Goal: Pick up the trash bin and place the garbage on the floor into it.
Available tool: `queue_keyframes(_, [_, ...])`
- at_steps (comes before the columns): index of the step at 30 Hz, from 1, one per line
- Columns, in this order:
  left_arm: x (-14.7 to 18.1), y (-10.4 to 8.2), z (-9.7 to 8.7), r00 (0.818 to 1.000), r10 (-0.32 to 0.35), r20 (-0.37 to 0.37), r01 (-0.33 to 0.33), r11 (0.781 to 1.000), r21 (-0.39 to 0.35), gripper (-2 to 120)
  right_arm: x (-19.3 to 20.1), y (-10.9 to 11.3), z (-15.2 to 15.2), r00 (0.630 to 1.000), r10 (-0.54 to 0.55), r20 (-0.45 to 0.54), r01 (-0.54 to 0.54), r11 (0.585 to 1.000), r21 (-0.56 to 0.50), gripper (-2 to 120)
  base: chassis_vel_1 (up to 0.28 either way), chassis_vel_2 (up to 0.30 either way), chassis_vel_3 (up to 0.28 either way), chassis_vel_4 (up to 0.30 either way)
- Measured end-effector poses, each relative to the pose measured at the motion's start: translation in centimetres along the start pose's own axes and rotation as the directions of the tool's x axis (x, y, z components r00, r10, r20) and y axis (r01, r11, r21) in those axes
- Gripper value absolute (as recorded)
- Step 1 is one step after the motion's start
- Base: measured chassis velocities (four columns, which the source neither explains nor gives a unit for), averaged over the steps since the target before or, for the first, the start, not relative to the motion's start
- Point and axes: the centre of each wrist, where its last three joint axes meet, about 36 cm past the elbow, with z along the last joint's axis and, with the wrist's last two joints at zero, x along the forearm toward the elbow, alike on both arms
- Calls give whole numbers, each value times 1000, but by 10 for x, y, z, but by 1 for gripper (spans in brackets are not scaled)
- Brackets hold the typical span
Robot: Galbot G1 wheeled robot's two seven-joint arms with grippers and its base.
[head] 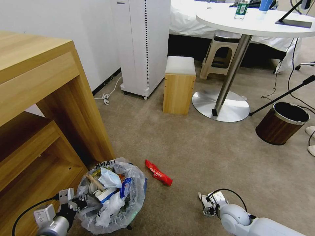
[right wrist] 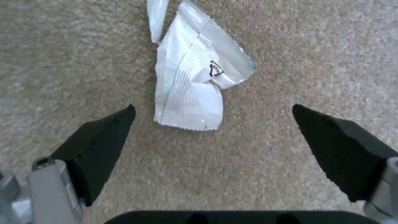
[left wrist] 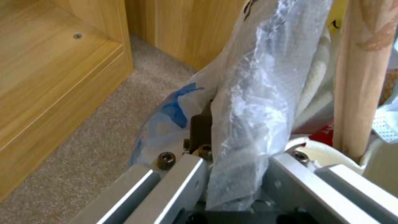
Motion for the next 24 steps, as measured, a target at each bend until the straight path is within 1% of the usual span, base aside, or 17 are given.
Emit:
queue_keyframes(5, [0, 1, 1, 1000, -1, -3, 1, 1000, 2, 0, -11, 3, 1, 1000, 0, 2, 0, 1000, 3, 97, 0, 0, 0, 0])
queue_keyframes(14, [-2, 1, 1, 1000, 0, -4, 0, 1000, 4, 0, -18, 5, 2, 1000, 11, 25, -11, 1000, 1, 96, 0, 0, 0, 0])
queue_keyframes(17, [-2, 1, 1, 1000, 2, -6, -2, 1000, 6, 0, -18, 8, 3, 999, 8, 38, -8, 1000, 2, 87, 0, 0, 0, 0])
queue_keyframes(19, [-2, 1, 1, 1000, 3, -5, -3, 1000, 7, 0, -18, 9, 3, 999, 7, 43, -7, 1000, 1, 84, 0, 0, 0, 0])
queue_keyframes(21, [-2, 0, 0, 1000, 5, -4, -5, 1000, 7, 0, -20, 10, 3, 999, 9, 51, -9, 1000, 2, 76, 0, 0, 0, 0])
queue_keyframes(22, [-2, 0, 0, 1000, 5, -4, -5, 1000, 7, 0, -20, 10, 3, 999, 9, 51, -9, 1000, 2, 76, 0, 0, 0, 0])
queue_keyframes(24, [-1, -1, 0, 1000, 9, -2, -9, 1000, 7, 0, -20, 13, 3, 998, 6, 56, -6, 1000, 4, 69, 0, 0, 0, 0])
